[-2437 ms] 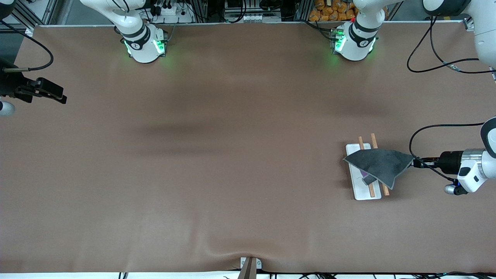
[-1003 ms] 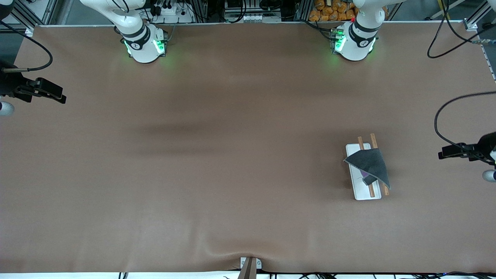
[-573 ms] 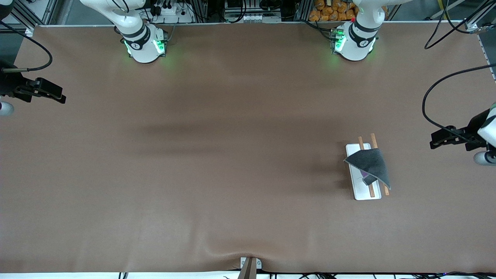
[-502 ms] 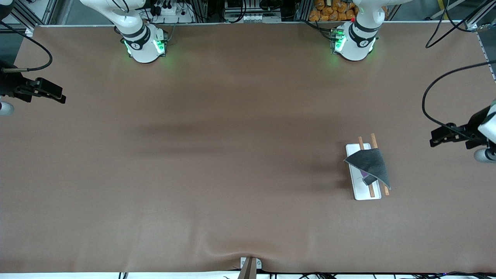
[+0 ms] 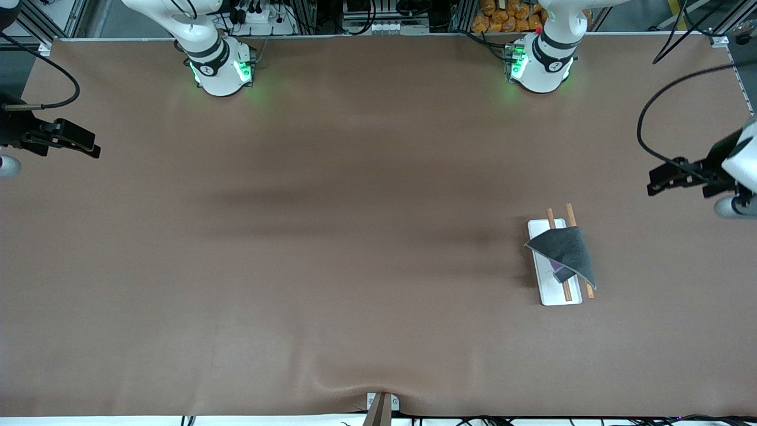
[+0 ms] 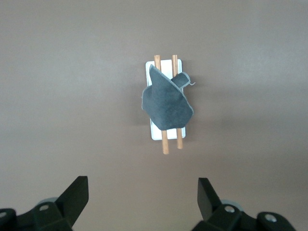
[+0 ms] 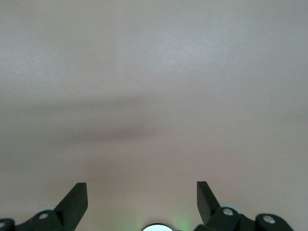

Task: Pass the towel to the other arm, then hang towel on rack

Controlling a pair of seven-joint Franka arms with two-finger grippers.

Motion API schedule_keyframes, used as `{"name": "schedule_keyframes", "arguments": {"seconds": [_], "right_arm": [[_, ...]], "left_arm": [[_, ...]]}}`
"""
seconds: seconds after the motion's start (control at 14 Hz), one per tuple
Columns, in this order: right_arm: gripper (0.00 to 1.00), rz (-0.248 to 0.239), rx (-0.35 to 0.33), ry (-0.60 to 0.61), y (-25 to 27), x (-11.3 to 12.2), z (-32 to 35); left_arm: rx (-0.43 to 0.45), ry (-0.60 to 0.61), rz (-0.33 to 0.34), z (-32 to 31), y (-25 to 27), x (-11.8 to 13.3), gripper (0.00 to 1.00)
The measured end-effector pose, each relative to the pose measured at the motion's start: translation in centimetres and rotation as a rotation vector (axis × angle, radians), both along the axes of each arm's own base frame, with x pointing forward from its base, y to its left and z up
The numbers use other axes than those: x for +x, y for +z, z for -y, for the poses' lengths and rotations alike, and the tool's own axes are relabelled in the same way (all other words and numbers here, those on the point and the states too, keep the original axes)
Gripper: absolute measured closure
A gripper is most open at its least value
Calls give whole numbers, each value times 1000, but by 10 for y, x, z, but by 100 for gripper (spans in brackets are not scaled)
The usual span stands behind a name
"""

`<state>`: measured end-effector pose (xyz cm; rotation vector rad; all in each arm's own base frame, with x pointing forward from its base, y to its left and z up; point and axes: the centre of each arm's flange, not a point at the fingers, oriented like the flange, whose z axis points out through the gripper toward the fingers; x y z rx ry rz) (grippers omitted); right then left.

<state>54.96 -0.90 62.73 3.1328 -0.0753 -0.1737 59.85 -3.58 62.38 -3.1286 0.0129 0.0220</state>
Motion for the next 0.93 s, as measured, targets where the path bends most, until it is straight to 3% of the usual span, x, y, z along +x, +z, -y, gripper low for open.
{"name": "schedule_keyframes", "arguments": {"seconds": [0.93], "right_arm": [[0, -5, 0, -3, -1, 0, 1]], "left_arm": [[25, 32, 15, 1, 29, -53, 0]]}}
